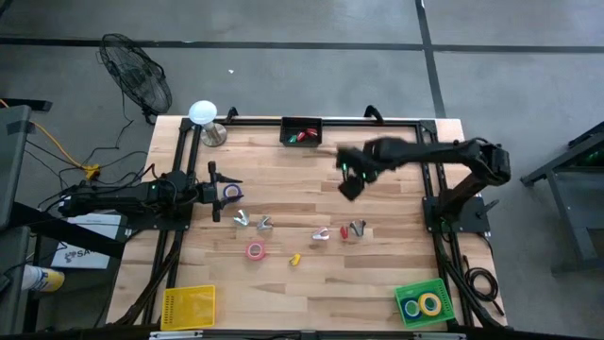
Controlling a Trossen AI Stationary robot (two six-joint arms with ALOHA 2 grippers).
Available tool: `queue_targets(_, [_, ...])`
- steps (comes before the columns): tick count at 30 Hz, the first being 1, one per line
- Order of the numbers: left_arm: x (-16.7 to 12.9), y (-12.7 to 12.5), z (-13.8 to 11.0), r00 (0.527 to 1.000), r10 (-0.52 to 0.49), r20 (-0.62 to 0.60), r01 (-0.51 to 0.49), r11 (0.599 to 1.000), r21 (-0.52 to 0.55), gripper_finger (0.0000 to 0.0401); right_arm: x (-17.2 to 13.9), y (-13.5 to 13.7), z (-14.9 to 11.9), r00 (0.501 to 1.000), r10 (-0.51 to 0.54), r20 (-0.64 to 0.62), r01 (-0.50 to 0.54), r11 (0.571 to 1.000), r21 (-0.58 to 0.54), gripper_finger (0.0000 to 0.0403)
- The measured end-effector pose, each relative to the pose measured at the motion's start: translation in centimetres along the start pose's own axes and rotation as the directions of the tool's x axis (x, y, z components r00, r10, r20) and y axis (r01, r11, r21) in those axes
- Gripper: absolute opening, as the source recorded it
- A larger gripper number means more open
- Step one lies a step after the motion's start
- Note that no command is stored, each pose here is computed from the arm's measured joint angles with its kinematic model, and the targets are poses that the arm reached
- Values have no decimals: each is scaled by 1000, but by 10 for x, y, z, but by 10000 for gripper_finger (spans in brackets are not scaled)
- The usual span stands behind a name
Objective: Pick and place Stapler, Stapler remover, tape
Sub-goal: Put the black staple remover into the yellow bin
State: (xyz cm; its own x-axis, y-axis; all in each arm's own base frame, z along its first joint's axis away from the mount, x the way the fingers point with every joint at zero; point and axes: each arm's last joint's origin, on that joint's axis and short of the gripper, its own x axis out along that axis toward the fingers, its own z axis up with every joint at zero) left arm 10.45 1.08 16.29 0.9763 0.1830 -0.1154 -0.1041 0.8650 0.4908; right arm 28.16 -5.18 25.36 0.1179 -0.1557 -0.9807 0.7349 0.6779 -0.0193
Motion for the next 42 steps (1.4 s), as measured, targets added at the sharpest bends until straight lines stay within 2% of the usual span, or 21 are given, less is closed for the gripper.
queue_targets(4, [0,0,0,1000,0,0,0,1000,0,197,5,29,-42,997,-77,-25,78,996,44,200])
queue_targets(9, [0,0,0,1000,0,-1,0,1000,0,197,26,55,-102,995,-98,-28,102,982,161,200])
queue_targets(13, [0,0,0,1000,0,0,0,1000,0,197,43,68,-144,998,-56,11,51,965,258,200])
queue_targets(18, [0,0,0,1000,0,0,0,1000,0,197,57,76,-178,988,16,152,-62,951,304,200])
queue_targets(29, [0,0,0,1000,0,0,0,1000,0,197,92,72,-211,933,176,313,-260,933,250,198])
queue_targets(35, [0,0,0,1000,0,0,0,1000,0,197,105,73,-214,915,153,373,-254,937,238,189])
queue_targets(42, [0,0,0,1000,0,0,0,1000,0,197,108,74,-210,870,138,473,-266,940,214,183])
